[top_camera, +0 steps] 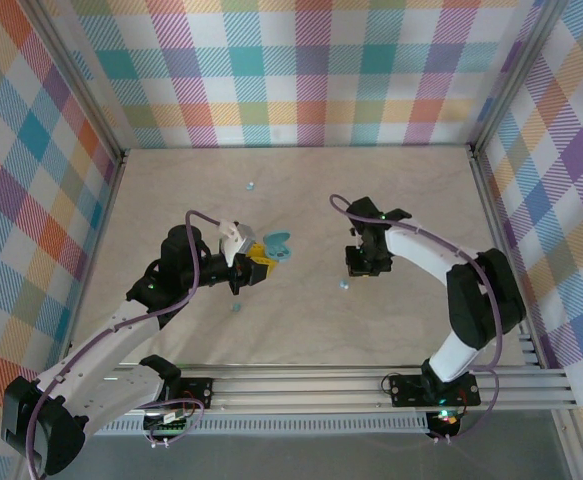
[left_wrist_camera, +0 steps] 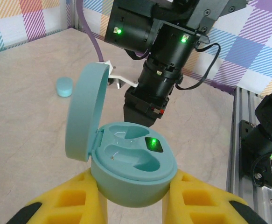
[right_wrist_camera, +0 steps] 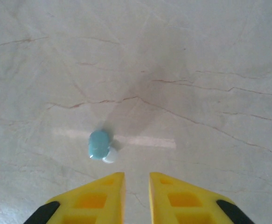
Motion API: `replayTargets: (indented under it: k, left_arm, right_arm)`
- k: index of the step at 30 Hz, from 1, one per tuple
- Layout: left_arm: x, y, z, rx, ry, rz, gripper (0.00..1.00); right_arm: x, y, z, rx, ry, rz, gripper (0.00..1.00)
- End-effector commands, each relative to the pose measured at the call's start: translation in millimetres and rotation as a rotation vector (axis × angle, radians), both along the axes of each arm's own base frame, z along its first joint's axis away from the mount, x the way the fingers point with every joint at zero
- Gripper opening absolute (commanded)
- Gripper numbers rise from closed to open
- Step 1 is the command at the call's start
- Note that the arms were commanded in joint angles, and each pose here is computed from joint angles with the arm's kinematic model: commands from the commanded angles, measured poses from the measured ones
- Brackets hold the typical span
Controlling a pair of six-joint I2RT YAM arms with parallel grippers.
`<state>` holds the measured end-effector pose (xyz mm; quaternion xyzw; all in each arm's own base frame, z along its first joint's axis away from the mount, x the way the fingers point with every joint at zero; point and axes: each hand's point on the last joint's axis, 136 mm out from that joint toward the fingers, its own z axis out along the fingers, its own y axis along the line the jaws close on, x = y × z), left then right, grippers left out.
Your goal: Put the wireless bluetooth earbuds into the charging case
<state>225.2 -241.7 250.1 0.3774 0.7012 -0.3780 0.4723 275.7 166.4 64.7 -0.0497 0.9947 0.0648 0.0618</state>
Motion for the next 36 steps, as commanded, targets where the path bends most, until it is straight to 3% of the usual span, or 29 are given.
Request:
replayTargets:
  k: [1,9,36]
  left_arm:
    - [1.2,0.8,5.5,-0.005,-0.033,0.006,0.13]
    - [0.3,0.2,6.7,-0.004,-0.031,-0.001,0.13]
    - [-0.7,2.5,2.9,0.004,-0.029,0.008,0.13]
  right_arm:
    - [-9.8,10.2,5.2,-0.039,0.002,0.013,0.27]
    - [-12.6,30.8,-18.6,-0.108,0.033,0.057,0.29]
    - [-7.5,33.6,-47.5,-0.172,0.079,0.096,0.27]
